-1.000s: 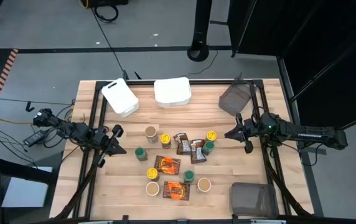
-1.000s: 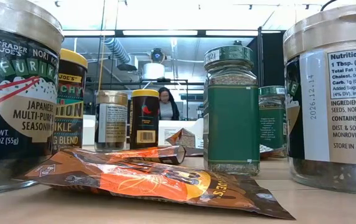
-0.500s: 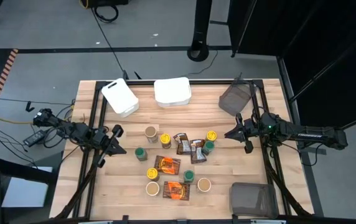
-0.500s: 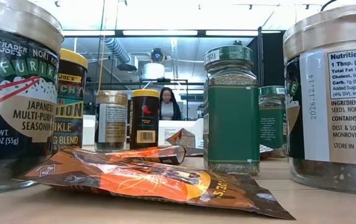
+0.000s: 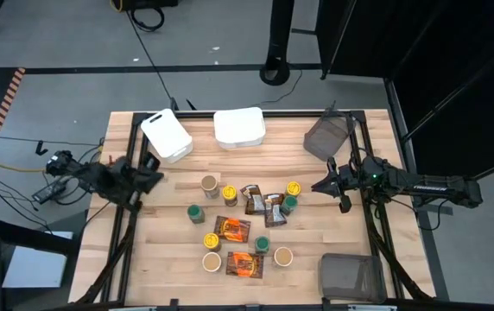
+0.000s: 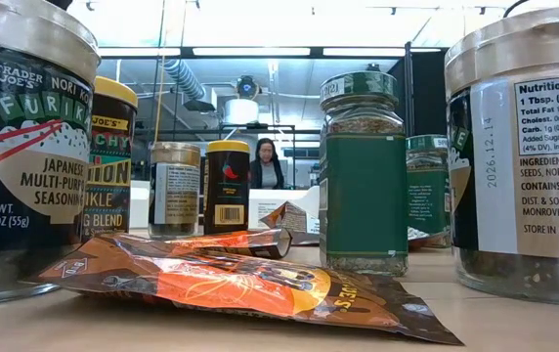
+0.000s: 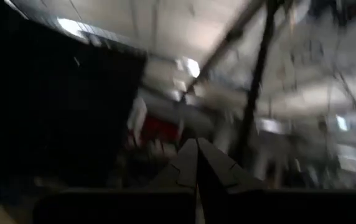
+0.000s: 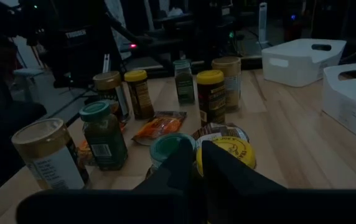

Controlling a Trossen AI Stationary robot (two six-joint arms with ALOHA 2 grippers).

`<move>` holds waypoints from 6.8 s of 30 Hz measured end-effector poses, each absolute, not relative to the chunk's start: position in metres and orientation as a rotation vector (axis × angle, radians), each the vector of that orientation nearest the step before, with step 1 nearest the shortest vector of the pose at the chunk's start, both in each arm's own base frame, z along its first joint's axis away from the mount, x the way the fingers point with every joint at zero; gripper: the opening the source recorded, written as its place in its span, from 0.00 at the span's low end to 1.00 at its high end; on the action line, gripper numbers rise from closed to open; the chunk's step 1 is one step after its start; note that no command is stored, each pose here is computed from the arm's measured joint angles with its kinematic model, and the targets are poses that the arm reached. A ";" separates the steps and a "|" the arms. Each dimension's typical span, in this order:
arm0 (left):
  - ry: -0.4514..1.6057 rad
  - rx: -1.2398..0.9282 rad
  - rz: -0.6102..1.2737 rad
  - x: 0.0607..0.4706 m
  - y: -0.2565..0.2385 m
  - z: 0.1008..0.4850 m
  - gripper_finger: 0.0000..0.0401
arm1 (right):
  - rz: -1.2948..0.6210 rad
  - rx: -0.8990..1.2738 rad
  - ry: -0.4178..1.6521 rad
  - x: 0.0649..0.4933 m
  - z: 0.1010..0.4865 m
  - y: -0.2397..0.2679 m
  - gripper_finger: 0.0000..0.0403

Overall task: Sort spices by type
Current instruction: Put the right yellow seasoning bottle into the top black bin

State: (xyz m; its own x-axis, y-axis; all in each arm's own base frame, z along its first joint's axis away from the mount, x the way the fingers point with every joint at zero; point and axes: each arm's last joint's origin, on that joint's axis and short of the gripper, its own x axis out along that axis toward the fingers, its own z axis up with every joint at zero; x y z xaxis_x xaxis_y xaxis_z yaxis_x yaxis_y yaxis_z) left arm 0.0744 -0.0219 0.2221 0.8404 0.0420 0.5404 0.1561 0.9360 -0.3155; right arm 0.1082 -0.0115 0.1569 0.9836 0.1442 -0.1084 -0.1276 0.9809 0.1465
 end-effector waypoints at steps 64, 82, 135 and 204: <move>-0.676 -0.450 0.042 0.037 -0.001 0.307 0.02 | -0.261 0.235 0.416 0.125 0.417 -0.020 0.04; -0.515 -0.378 0.242 0.042 0.001 0.299 0.02 | -0.170 0.172 1.314 0.246 0.311 -0.021 0.64; -0.448 -0.298 0.268 0.045 0.000 0.294 0.06 | 0.013 -0.027 1.510 0.310 0.233 -0.007 0.31; -0.378 -0.254 0.297 0.047 0.000 0.287 0.06 | -0.213 0.132 1.523 0.306 0.234 -0.032 0.56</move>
